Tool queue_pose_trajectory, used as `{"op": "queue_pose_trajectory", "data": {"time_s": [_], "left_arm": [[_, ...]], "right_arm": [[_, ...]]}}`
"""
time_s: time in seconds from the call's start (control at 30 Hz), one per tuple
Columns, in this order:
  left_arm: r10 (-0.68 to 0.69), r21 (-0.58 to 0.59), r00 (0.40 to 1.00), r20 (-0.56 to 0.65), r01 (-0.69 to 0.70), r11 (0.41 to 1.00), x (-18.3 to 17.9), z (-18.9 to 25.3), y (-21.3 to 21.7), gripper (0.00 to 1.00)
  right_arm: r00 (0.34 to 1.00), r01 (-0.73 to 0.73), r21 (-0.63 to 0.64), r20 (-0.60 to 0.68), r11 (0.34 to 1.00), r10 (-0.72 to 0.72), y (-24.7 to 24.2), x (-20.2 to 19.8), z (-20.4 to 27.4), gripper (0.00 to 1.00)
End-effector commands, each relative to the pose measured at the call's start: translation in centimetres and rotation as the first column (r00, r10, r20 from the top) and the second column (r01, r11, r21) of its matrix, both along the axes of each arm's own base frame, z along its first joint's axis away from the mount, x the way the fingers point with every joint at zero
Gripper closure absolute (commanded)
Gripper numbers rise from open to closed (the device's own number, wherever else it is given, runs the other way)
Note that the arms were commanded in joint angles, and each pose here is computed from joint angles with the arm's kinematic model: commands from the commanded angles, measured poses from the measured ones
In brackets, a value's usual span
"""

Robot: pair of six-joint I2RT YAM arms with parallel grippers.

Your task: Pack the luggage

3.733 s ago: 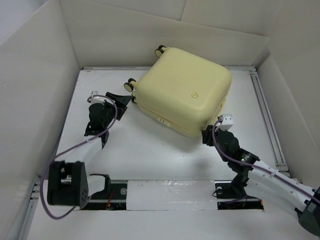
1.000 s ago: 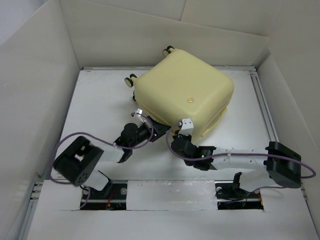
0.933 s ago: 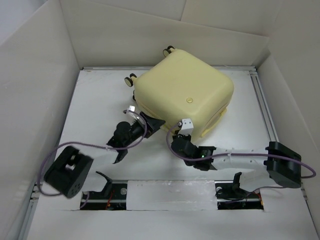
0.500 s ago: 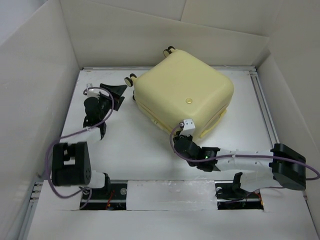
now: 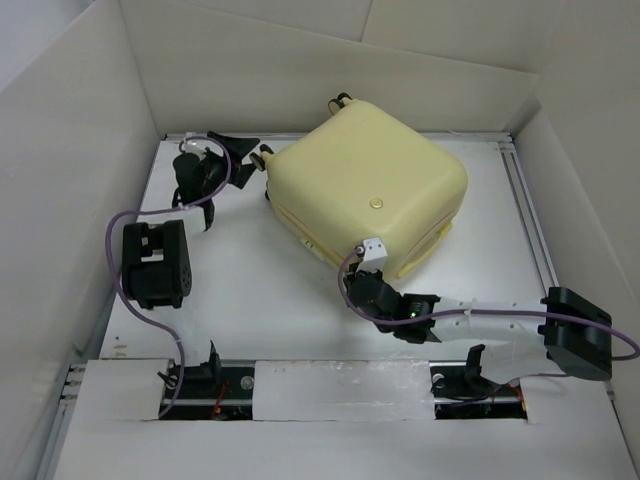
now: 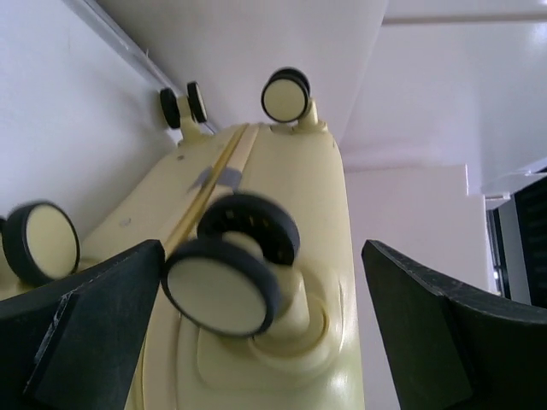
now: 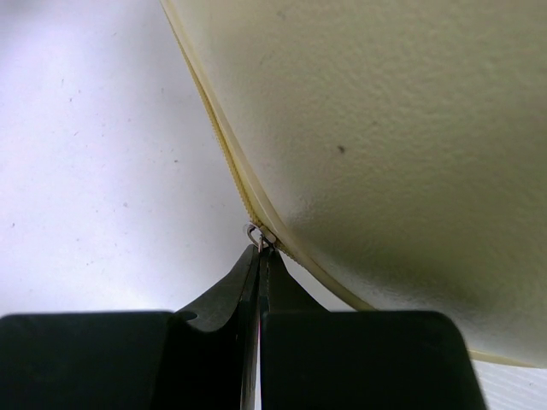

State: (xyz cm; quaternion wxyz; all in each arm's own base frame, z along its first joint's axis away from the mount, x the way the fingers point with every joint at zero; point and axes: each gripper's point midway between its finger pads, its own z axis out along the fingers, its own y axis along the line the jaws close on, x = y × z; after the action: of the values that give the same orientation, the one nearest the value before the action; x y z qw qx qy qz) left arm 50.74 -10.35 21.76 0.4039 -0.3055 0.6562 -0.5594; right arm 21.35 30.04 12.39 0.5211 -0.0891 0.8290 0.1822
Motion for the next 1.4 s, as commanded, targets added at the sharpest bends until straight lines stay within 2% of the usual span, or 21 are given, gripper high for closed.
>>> {"op": "queue_pose_trajectory", "data": {"time_s": [0.0, 0.13, 0.17, 0.23, 0.33, 0.43, 0.57, 0.6, 0.67, 0.73, 0.8, 0.83, 0.93, 0.97, 1.03, 1.07, 1.2, 1.23, 1.3, 1.33, 1.37], "left_arm": [[-0.049, 0.031, 0.993, 0.107, 0.046, 0.998, 2.1, 4.1, -0.8, 0.0], [-0.062, 0.036, 0.995, 0.082, 0.059, 0.998, 3.9, 3.2, -1.4, 0.0], [-0.074, 0.035, 0.995, 0.069, 0.072, 0.997, 4.3, 2.3, -2.1, 0.03], [-0.083, 0.035, 0.994, 0.07, 0.081, 0.996, 4.6, 1.9, -2.6, 0.16], [-0.104, 0.013, 0.985, 0.137, 0.103, 0.995, 4.4, 3.4, -3.9, 0.29], [-0.124, -0.027, 0.985, 0.121, 0.128, 0.991, 3.6, 2.2, -4.7, 0.32], [-0.132, -0.06, 0.975, 0.177, 0.144, 0.988, 2.8, 3.1, -4.8, 0.68], [-0.142, -0.071, 0.975, 0.172, 0.156, 0.985, 2.4, 2.9, -4.9, 0.84], [-0.151, -0.068, 0.969, 0.195, 0.167, 0.984, 1.5, 3.7, -5.4, 1.0], [-0.133, -0.072, 0.973, 0.188, 0.149, 0.986, 0.1, 2.8, -5.1, 1.0], [-0.105, -0.072, 0.962, 0.252, 0.127, 0.989, -1.9, 4.3, -4.7, 1.0], [-0.105, -0.076, 0.973, 0.203, 0.123, 0.989, -3.5, 2.1, -4.6, 1.0], [-0.087, -0.08, 0.961, 0.261, 0.112, 0.99, -7.5, 2.7, -4.8, 1.0], [-0.083, -0.088, 0.975, 0.205, 0.103, 0.991, -9.2, 0.4, -5.2, 1.0], [-0.117, -0.09, 0.959, 0.257, 0.144, 0.985, -11.9, 1.4, -6.8, 1.0], [-0.125, -0.093, 0.966, 0.228, 0.149, 0.984, -13.4, 0.0, -7.2, 1.0], [-0.197, -0.107, 0.951, 0.237, 0.227, 0.968, -18.4, 0.0, -10.7, 1.0], [-0.248, -0.093, 0.931, 0.267, 0.281, 0.955, -20.5, 0.7, -12.7, 1.0], [-0.279, -0.084, 0.929, 0.244, 0.307, 0.948, -22.9, 0.0, -14.2, 1.0], [-0.266, -0.087, 0.925, 0.272, 0.299, 0.95, -23.8, 1.1, -14.7, 1.0], [-0.323, -0.07, 0.912, 0.255, 0.35, 0.934, -25.7, 0.8, -16.6, 1.0]], "right_arm": [[0.992, -0.12, 0.231, 0.067, 0.965, 0.107, 3.7, -1.8, 5.9, 1.0], [0.991, -0.129, 0.232, 0.064, 0.964, 0.118, 3.8, -1.9, 5.9, 1.0], [0.991, -0.129, 0.232, 0.064, 0.964, 0.118, 3.8, -1.9, 5.9, 1.0], [0.99, -0.133, 0.225, 0.068, 0.965, 0.12, 3.8, -1.9, 5.8, 1.0], [0.99, -0.133, 0.233, 0.072, 0.963, 0.12, 3.7, -1.9, 6.2, 1.0], [0.99, -0.129, 0.235, 0.084, 0.963, 0.113, 3.5, -1.8, 6.6, 1.0], [0.989, -0.134, 0.241, 0.094, 0.961, 0.114, 3.1, -1.9, 7.1, 1.0], [0.989, -0.134, 0.241, 0.094, 0.961, 0.114, 3.1, -1.9, 7.1, 1.0], [0.989, -0.132, 0.254, 0.097, 0.958, 0.111, 2.9, -1.6, 7.5, 1.0], [0.988, -0.137, 0.26, 0.102, 0.956, 0.114, 2.3, -1.1, 7.8, 1.0], [0.989, -0.135, 0.263, 0.097, 0.955, 0.113, 1.5, 0.0, 7.8, 1.0], [0.988, -0.135, 0.273, 0.108, 0.952, 0.11, 1.1, 0.4, 8.4, 1.0], [0.988, -0.119, 0.276, 0.126, 0.954, 0.087, -1.0, 2.3, 9.2, 1.0], [0.988, -0.118, 0.263, 0.132, 0.958, 0.085, -1.6, 2.8, 9.3, 1.0], [0.988, -0.105, 0.265, 0.142, 0.959, 0.069, -2.8, 4.3, 10.2, 1.0], [0.989, -0.097, 0.234, 0.129, 0.967, 0.068, -3.3, 4.7, 9.8, 1.0], [0.991, -0.074, 0.209, 0.126, 0.975, 0.048, -4.9, 6.3, 10.3, 1.0], [0.992, -0.072, 0.207, 0.116, 0.976, 0.049, -5.3, 6.6, 10.0, 1.0], [0.99, -0.111, 0.2, 0.104, 0.973, 0.091, -4.4, 6.8, 9.9, 1.0], [0.989, -0.133, 0.199, 0.097, 0.971, 0.115, -3.7, 6.6, 9.8, 1.0], [0.985, -0.158, 0.205, 0.1, 0.966, 0.14, -2.8, 6.4, 10.3, 1.0]]}}
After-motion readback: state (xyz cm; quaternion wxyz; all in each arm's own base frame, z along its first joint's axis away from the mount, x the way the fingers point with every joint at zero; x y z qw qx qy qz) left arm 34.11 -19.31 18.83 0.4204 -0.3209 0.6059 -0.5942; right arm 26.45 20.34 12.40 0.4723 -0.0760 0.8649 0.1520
